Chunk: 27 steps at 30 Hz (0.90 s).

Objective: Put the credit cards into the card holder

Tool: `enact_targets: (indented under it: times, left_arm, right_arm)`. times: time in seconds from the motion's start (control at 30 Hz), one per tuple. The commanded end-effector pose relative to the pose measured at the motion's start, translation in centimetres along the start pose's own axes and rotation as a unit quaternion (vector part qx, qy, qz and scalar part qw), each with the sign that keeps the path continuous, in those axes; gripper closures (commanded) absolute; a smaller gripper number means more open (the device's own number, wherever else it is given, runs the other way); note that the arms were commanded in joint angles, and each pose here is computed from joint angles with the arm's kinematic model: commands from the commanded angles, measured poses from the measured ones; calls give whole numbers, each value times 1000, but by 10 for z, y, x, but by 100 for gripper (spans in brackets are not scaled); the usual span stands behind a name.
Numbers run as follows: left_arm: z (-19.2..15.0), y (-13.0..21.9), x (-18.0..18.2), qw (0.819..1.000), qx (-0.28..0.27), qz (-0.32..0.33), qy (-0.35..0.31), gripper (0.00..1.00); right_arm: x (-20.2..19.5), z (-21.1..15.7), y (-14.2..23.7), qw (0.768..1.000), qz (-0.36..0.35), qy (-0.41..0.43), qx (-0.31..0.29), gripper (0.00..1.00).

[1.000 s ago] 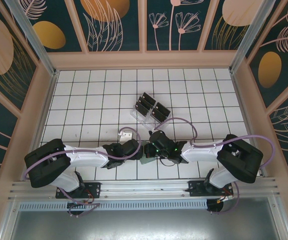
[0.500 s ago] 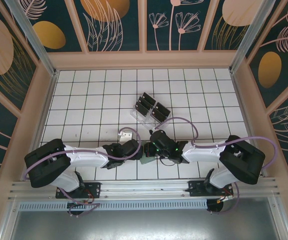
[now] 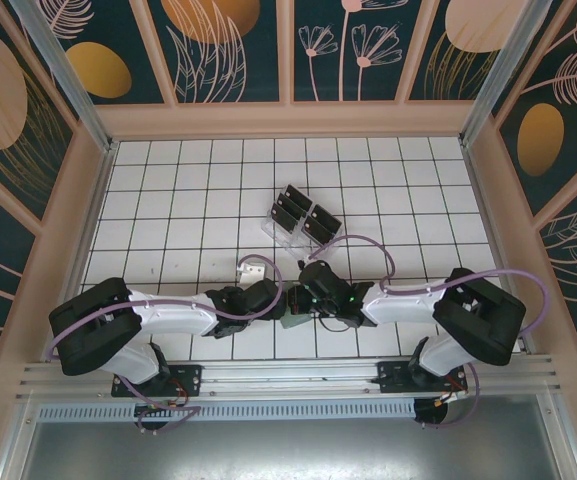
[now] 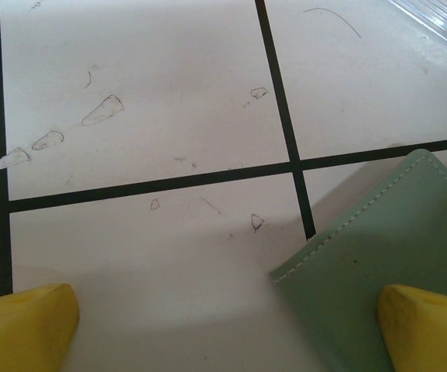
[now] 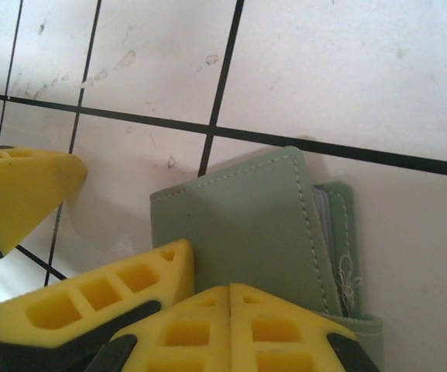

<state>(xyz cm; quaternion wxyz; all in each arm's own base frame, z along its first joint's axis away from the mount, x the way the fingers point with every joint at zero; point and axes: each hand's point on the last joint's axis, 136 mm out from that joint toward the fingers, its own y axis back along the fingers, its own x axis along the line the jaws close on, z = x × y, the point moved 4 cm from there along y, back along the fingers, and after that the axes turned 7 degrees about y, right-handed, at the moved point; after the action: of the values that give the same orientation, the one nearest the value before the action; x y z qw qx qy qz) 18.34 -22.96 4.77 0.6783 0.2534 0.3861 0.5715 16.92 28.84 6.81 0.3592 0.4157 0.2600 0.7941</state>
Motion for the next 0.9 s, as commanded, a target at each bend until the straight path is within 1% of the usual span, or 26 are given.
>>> enact_targets:
  times: [0.0,0.37,0.63,0.7,0.87]
  left_arm:
    - [-21,-7,14,999,37,19,-8,1]
    - [-16,-2,15,999,27,17,3,1]
    - [1,16,27,998,-19,35,51,1]
    - [2,17,28,998,-20,38,49,1]
    - [-2,12,25,999,-12,32,40,1]
  right_arm:
    - [-1,1,-7,1000,-1,-8,1,100]
    - [-6,-13,-4,1000,-5,-12,14,100]
    - [-10,-27,-3,999,-19,7,31,100]
    - [-10,-31,-3,999,-22,14,39,100]
    - [-13,-36,-5,997,-55,42,43,100]
